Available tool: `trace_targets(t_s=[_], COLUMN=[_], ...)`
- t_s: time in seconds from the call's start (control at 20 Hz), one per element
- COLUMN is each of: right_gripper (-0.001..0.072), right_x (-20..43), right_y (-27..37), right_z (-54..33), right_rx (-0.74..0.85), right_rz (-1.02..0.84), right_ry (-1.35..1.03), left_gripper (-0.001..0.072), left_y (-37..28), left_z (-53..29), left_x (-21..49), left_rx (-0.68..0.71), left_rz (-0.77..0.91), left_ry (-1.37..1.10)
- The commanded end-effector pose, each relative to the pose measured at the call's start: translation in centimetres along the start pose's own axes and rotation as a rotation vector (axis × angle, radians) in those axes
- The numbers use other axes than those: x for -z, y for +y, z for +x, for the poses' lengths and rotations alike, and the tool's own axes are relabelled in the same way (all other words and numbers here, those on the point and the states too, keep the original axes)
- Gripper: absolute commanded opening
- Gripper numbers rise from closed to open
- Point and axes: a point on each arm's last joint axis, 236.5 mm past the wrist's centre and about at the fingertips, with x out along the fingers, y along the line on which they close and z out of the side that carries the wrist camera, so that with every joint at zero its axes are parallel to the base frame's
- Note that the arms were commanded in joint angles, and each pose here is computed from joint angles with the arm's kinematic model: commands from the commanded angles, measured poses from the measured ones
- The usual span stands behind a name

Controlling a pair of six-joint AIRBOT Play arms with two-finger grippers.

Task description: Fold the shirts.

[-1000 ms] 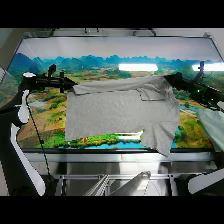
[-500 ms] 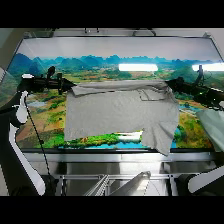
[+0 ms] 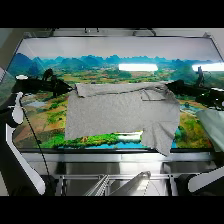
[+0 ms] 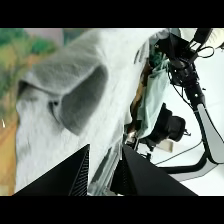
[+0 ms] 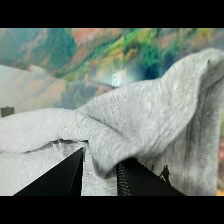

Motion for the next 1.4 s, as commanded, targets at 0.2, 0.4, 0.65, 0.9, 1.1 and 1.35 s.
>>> trace_targets(t_s=[0.2,0.4,0.65,0.9,1.1,1.35], right_gripper=[0.0343,0.0341,0.0499,0.0502,0.0501,0.0501], right_x=[-0.4,6.3,14.0,16.5,17.2,17.3], right_y=[0.2,2.7,1.2,1.5,2.3,2.4], right_z=[-11.8,-14.0,-14.0,-14.1,-14.1,-14.1], right_rx=[0.293,0.298,0.364,0.356,0.325,0.32], right_rz=[-0.079,-0.024,0.13,0.191,0.203,0.204], right_ry=[0.106,0.195,0.188,0.26,0.289,0.295], left_gripper=[0.018,0.0164,0.0276,0.0339,0.0345,0.0365], left_y=[-6.1,-2.9,1.7,6.2,9.4,10.2], left_z=[-7.6,-8.5,-5.5,-2.5,-0.4,0.8], left_x=[2.7,9.0,16.6,20.0,22.8,24.1], left_rx=[-0.116,-0.456,-0.53,-0.514,-0.482,-0.475], left_rz=[0.11,0.061,-0.053,-0.141,-0.253,-0.283], left_ry=[-0.08,-0.01,0.008,0.037,0.119,0.208])
